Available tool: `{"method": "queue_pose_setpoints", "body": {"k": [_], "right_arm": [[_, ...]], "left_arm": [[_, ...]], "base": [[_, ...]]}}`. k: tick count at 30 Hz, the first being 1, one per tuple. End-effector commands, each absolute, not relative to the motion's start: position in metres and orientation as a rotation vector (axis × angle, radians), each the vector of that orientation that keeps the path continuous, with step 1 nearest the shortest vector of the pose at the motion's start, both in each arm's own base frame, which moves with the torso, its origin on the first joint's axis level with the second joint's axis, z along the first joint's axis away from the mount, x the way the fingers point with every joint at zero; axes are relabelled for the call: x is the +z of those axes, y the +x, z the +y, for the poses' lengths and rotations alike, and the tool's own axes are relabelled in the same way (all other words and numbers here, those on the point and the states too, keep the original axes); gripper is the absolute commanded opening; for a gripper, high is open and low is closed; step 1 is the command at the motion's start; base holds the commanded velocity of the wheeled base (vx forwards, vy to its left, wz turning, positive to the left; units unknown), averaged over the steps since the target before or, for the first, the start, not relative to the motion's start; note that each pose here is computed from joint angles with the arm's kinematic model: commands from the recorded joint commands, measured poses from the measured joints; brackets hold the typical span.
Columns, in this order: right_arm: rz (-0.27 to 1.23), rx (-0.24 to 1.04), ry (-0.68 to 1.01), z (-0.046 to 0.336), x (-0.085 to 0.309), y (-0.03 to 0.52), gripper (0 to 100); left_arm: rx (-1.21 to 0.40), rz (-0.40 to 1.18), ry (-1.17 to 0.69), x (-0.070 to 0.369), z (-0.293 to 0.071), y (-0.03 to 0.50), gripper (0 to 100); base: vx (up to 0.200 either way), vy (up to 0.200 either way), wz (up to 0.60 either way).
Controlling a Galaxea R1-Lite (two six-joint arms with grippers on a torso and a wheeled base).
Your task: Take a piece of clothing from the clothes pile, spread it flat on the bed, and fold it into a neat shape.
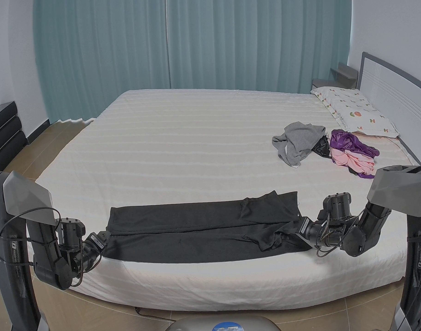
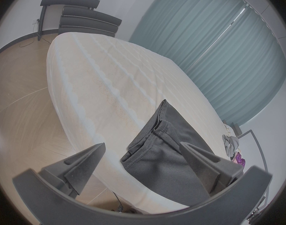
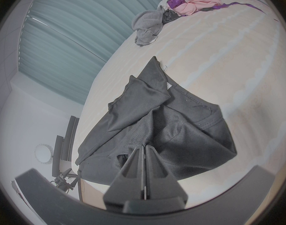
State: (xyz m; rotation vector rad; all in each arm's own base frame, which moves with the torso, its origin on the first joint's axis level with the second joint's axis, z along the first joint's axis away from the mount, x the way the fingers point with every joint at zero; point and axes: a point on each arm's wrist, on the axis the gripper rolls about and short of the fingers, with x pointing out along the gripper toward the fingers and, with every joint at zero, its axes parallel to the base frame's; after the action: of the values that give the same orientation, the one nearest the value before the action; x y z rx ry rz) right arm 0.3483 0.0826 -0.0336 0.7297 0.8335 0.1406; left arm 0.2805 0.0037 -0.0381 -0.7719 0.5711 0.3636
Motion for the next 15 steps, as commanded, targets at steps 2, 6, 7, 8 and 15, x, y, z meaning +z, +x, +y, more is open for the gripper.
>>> {"method": "queue_pose_setpoints", "body": {"k": [2,6,7,8,15], "right_arm": [[0.814,0.135,0.741,0.076,-0.020,0.341,0],[0.824,0.129,0.740,0.074,-0.019,0.336,0],[0.828,0.127,0.740,0.074,-0.019,0.334,0],[0.828,0.127,0.740,0.074,-0.018,0.333,0],[0.835,0.093,0.755,0.058,-0.014,0.323,0]], "left_arm": [[0.361,0.573,-0.771,-0.038,0.003,0.280,100],[0.361,0.571,-0.773,-0.038,0.003,0.280,100],[0.362,0.573,-0.773,-0.038,0.003,0.280,100],[0.362,0.573,-0.773,-0.038,0.003,0.280,100],[0.362,0.573,-0.773,-0.038,0.003,0.280,100]], "base": [[0.000,0.000,0.00],[0.000,0.000,0.00],[0.000,0.000,0.00],[0.000,0.000,0.00],[0.000,0.000,0.00]]}}
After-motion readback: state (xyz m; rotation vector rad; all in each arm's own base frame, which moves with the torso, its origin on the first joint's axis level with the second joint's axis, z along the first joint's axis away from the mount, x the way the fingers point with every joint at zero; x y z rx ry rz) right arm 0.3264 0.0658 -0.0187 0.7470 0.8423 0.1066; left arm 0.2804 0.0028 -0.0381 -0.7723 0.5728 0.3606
